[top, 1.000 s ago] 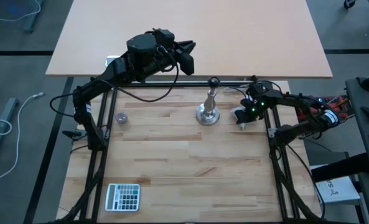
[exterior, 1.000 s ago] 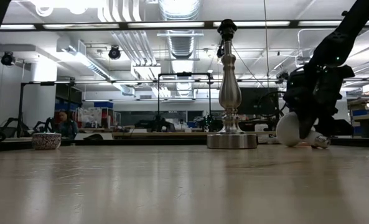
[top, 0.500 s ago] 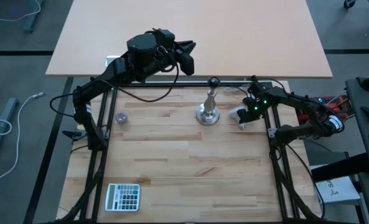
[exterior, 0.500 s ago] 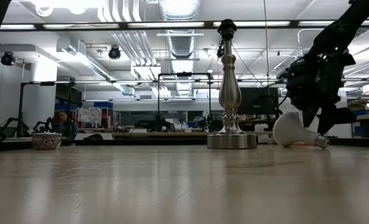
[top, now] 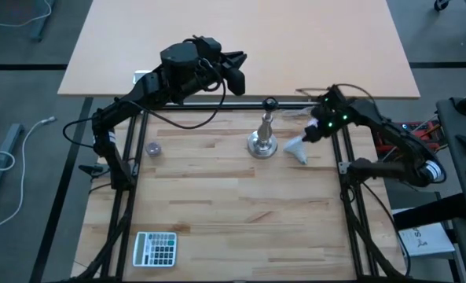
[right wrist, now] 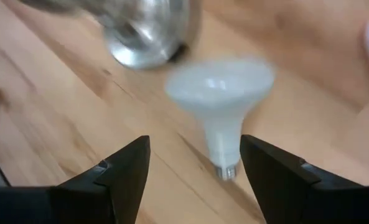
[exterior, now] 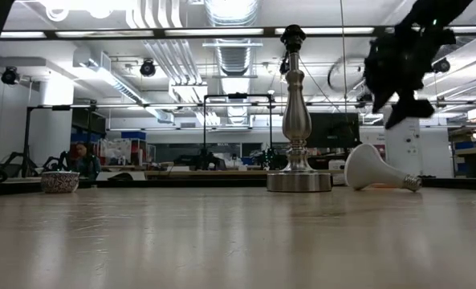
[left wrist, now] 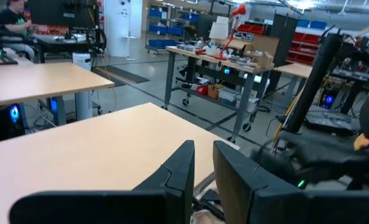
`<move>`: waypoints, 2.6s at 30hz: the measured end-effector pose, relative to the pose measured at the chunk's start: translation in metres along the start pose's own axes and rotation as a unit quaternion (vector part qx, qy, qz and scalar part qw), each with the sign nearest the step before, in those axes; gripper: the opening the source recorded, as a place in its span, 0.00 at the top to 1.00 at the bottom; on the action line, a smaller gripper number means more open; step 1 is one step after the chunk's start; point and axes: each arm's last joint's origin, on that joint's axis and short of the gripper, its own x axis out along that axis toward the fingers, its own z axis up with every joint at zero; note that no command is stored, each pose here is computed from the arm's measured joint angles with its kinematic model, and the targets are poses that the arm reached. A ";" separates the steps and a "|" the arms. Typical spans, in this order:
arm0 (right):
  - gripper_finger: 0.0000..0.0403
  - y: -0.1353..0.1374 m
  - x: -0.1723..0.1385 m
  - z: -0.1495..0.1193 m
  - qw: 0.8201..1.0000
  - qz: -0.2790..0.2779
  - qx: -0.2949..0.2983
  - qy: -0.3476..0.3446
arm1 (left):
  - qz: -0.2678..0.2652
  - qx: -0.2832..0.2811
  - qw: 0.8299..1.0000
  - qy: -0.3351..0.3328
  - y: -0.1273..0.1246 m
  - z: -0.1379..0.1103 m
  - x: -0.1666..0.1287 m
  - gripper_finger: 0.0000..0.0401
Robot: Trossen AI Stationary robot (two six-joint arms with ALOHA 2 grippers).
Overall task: Screw lightbulb
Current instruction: Return to Home Position
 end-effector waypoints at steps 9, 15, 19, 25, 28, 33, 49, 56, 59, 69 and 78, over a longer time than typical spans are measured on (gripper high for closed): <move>0.45 0.058 -0.092 0.011 0.974 0.013 -0.148 -0.169 | 0.000 -0.001 1.000 0.023 0.000 -0.005 0.000 0.88; 0.48 0.088 -0.138 0.005 0.933 0.055 -0.234 -0.269 | -0.068 0.006 0.997 0.042 -0.004 -0.006 -0.002 0.88; 0.49 0.102 -0.157 0.002 0.900 0.105 -0.266 -0.329 | -0.093 -0.023 0.995 0.038 -0.005 -0.001 -0.007 0.88; 0.49 0.116 -0.164 0.014 0.867 0.176 -0.288 -0.367 | -0.160 -0.053 0.985 0.042 -0.009 0.001 -0.009 0.88; 0.50 0.122 -0.158 0.022 0.862 0.200 -0.293 -0.362 | -0.181 -0.060 0.981 0.045 -0.014 0.003 -0.015 0.88; 0.51 0.138 -0.146 0.033 0.858 0.261 -0.286 -0.338 | -0.203 -0.036 0.978 0.024 -0.019 0.015 -0.038 0.88; 0.55 0.257 -0.057 0.006 0.868 0.263 -0.233 -0.350 | -0.307 0.056 0.945 0.096 0.029 0.048 -0.173 0.88; 0.59 0.279 -0.058 -0.032 0.867 0.243 -0.235 -0.366 | -0.342 0.052 0.936 0.067 0.052 0.042 -0.224 0.88; 0.62 0.270 -0.080 -0.039 0.856 0.246 -0.247 -0.381 | -0.355 0.047 0.933 0.046 0.057 0.028 -0.232 0.88; 0.71 0.225 -0.133 -0.054 0.849 0.222 -0.271 -0.396 | -0.402 -0.003 0.914 -0.061 0.075 -0.053 -0.240 0.88; 0.81 0.179 -0.146 -0.073 0.816 0.229 -0.279 -0.452 | -0.401 -0.050 0.903 -0.142 0.096 -0.126 -0.248 0.88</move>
